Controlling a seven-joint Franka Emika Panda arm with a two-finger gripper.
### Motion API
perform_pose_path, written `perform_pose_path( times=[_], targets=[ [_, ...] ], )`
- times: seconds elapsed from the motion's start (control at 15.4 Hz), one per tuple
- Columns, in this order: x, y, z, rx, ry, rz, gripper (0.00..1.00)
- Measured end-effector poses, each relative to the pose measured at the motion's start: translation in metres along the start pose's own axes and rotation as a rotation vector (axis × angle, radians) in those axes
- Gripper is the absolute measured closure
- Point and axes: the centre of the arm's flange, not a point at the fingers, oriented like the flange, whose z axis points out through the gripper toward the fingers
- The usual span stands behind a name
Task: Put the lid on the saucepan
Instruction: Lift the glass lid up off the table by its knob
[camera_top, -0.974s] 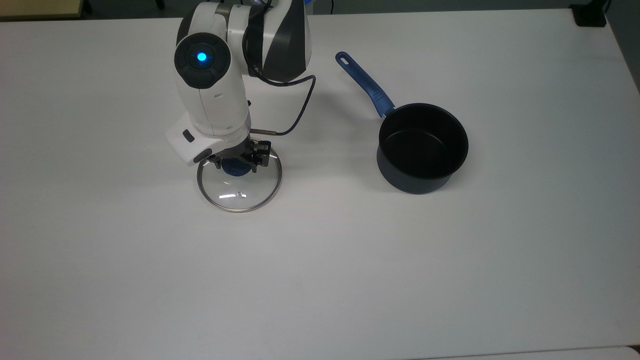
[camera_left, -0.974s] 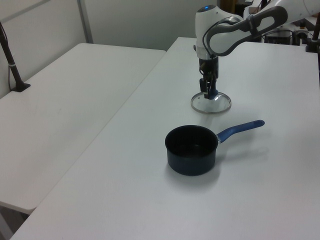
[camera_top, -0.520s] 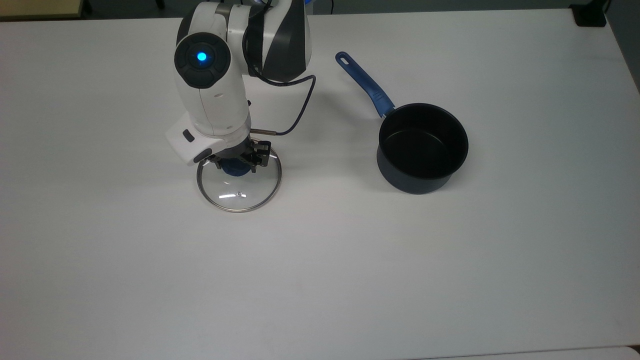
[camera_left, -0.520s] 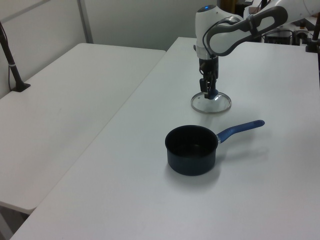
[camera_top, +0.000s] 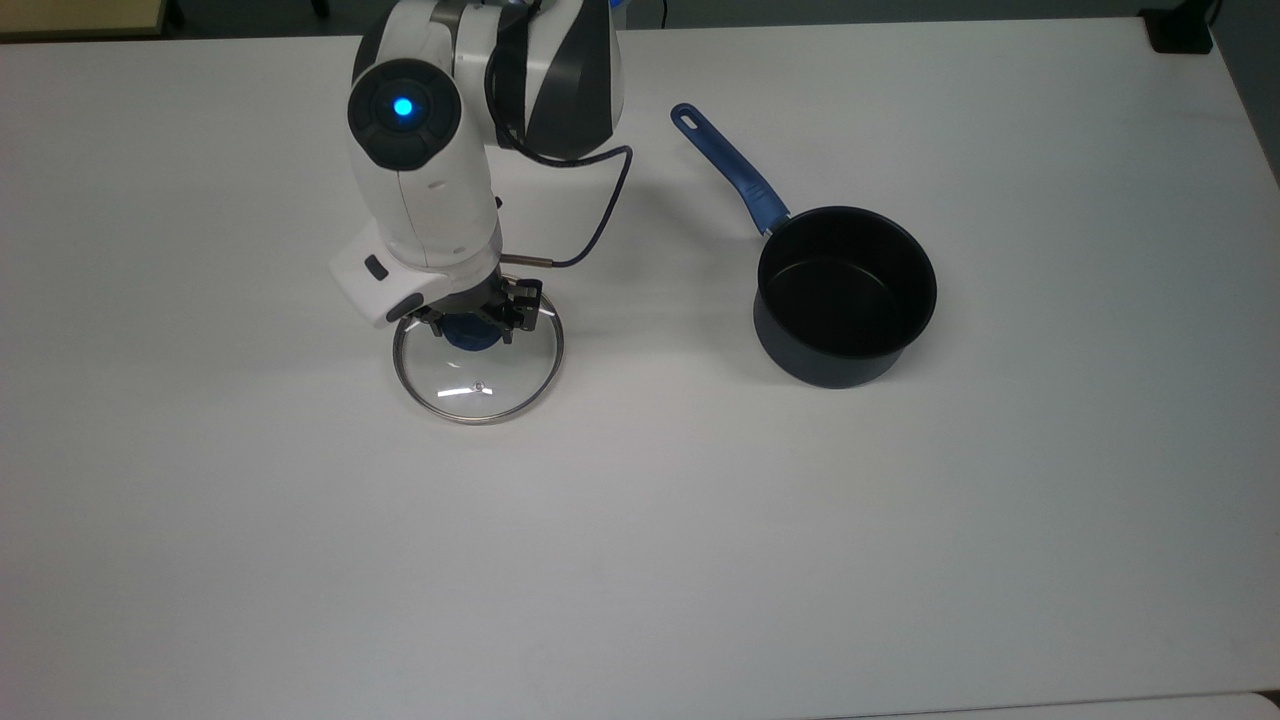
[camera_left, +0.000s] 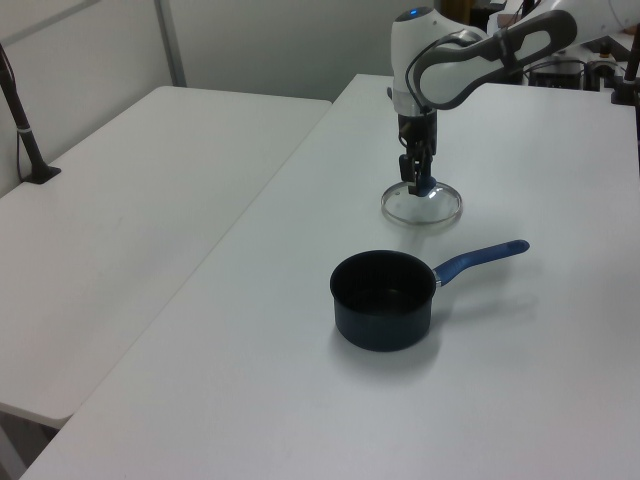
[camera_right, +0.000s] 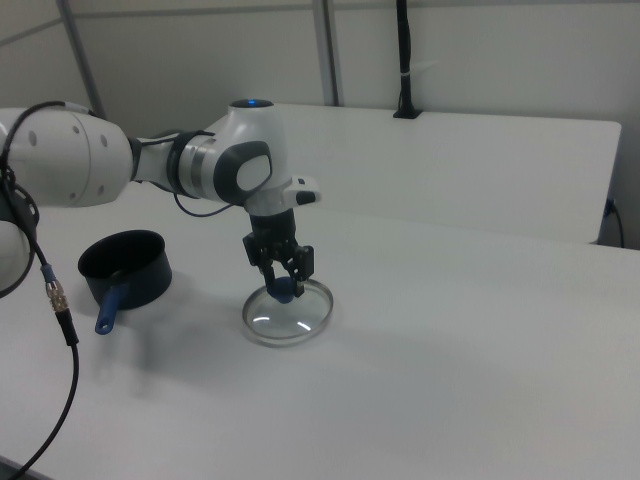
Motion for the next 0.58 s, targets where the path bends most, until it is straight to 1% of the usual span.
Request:
perform_pose_path(
  times=[0.19,0.39,0.58],
  targets=[
    [-0.005,0.002,-0.029,0.005,0.025,0.003,0.33],
    [-0.015,0.007,-0.065,0.011,0.044,0.009,0.33],
    [-0.027,0.016,-0.089,-0.004,0.032,0.013,0.33]
  ],
)
